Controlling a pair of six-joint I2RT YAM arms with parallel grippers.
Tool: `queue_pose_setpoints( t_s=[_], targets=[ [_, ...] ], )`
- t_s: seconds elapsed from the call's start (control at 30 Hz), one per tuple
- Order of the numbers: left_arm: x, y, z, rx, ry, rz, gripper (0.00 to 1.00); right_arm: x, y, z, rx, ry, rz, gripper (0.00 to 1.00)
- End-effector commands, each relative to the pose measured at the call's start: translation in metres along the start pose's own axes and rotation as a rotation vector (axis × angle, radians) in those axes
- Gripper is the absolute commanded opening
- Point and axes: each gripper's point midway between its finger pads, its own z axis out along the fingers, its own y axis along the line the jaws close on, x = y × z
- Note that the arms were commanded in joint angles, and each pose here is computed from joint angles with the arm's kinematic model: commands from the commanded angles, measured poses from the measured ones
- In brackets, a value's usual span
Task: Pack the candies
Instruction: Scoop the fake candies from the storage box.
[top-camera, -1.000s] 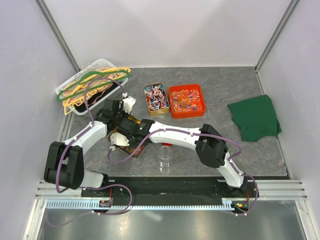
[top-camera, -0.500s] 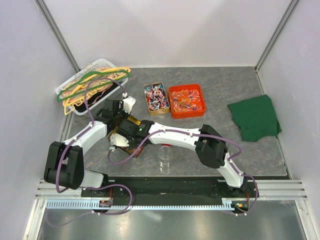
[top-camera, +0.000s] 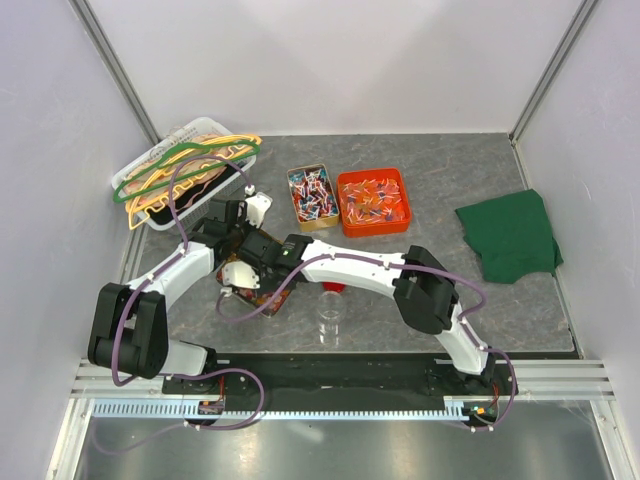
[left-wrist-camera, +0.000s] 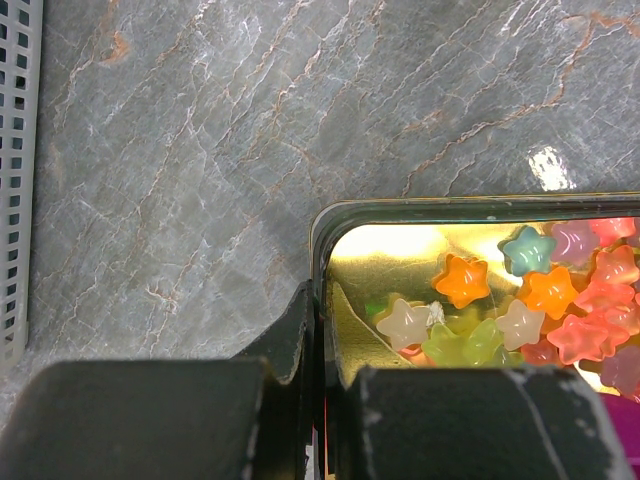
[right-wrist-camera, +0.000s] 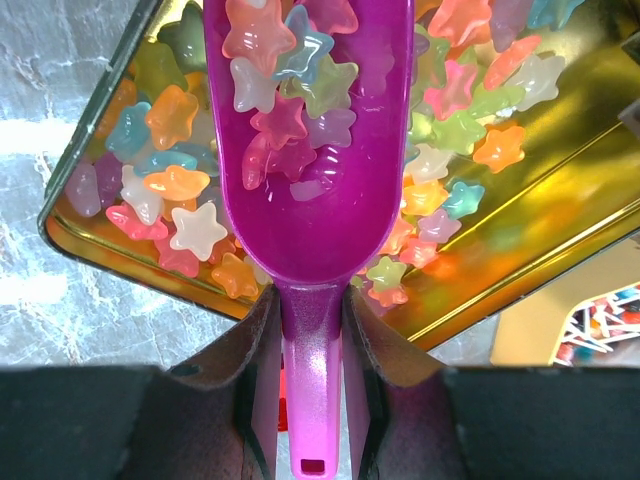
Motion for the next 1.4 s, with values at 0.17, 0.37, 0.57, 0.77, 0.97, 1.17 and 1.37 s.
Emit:
queue_pose_setpoints(
  t_s=[0.17, 0.37, 0.57, 0.77, 0.97, 1.17, 1.37],
  targets=[
    [-0.026, -0.007, -0.005, 0.029, -0.094, -0.050, 0.02, 0.031, 0.017, -0.001, -0.158, 0.022, 0.090, 0.00],
    [-0.024, -0.006, -0.004, 0.024, -0.088, -0.051, 0.02, 0.033, 0.003, -0.029, -0.145, 0.003, 0.063, 0.00],
    [-0.023, -0.007, -0.001, 0.031, -0.084, -0.058, 0.02, 0.047, -0.008, -0.041, -0.157, -0.019, 0.074, 0.00],
    [-0.022, -0.006, -0.001, 0.037, -0.084, -0.069, 0.02, 0.052, -0.006, -0.044, -0.219, -0.110, 0.095, 0.00],
    [-0.021, -0.005, 0.000, 0.038, -0.079, -0.081, 0.02, 0.044, 0.005, -0.054, -0.290, -0.220, 0.067, 0.00],
    [-0.017, -0.003, 0.003, 0.045, -0.068, -0.097, 0.02, 0.034, 0.006, -0.081, -0.264, -0.341, 0.015, 0.00],
    [-0.018, -0.005, 0.003, 0.087, -0.084, -0.118, 0.02, 0.033, -0.009, -0.098, -0.195, -0.418, 0.029, 0.00]
  ],
)
